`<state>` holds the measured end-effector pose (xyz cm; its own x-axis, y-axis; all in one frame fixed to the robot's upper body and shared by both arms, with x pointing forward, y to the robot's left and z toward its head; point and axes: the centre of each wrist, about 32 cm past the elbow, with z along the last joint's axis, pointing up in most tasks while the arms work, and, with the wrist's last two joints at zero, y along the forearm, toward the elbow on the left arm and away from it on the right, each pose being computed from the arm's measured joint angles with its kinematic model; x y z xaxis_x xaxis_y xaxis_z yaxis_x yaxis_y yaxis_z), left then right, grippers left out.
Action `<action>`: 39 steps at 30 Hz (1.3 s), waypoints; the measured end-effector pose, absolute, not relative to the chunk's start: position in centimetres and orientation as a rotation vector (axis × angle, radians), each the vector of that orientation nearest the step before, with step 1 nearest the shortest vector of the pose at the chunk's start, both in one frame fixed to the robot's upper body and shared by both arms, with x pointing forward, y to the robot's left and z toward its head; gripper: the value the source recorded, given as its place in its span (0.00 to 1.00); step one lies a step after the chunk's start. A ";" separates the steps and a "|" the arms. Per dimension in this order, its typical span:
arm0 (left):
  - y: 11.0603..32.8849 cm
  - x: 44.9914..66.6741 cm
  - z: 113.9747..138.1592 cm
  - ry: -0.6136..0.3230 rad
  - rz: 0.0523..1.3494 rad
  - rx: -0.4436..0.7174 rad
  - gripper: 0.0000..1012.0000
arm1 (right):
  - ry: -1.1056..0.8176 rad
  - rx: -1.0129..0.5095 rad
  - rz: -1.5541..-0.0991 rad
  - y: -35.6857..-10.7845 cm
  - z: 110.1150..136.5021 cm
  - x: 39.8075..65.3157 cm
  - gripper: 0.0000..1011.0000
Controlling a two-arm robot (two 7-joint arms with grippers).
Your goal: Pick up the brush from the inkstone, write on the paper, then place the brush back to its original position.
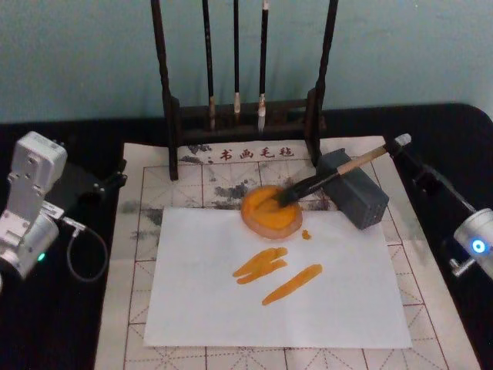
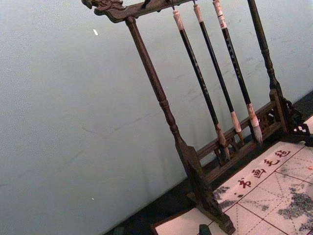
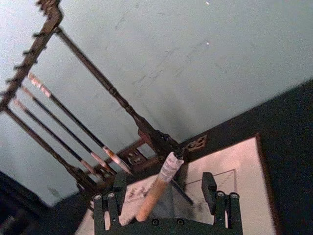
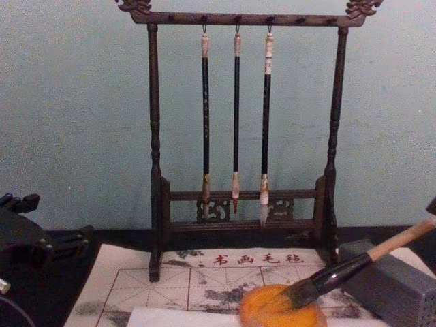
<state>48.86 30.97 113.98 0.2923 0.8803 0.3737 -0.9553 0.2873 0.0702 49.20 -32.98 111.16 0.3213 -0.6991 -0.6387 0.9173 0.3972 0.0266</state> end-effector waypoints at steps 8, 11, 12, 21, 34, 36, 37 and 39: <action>31.0 48.9 114.0 -0.285 1.248 0.304 0.99 | 0.442 0.252 -1.129 -34.2 111.4 47.3 0.99; 31.0 48.9 114.0 -0.285 1.248 0.304 0.99 | 0.421 0.207 -1.138 -34.4 111.3 46.8 0.99; 31.0 48.9 114.0 -0.285 1.248 0.304 0.99 | 0.416 0.196 -1.140 -34.5 111.3 46.7 0.99; 31.0 48.9 114.0 -0.285 1.248 0.304 0.99 | 0.385 0.134 -1.173 -34.6 111.2 45.7 0.99; 31.0 48.9 114.0 -0.285 1.248 0.304 0.99 | 0.385 0.143 -1.182 -34.6 111.2 45.7 0.99; 31.0 48.9 114.0 -0.285 1.248 0.305 0.99 | 0.385 0.142 -1.181 -34.6 111.2 45.7 0.99; 31.0 48.9 114.0 -0.285 1.248 0.304 0.99 | 0.385 0.142 -1.181 -34.6 111.2 45.7 0.99; 31.0 48.9 114.0 -0.285 1.248 0.304 0.99 | 0.385 0.142 -1.180 -34.6 111.2 45.7 0.99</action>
<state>48.86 30.97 113.98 0.2923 0.8803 0.3738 -0.9553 0.2873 0.0703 45.70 -34.61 111.17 0.3245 -0.8723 -0.3657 0.9202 0.3806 -0.0914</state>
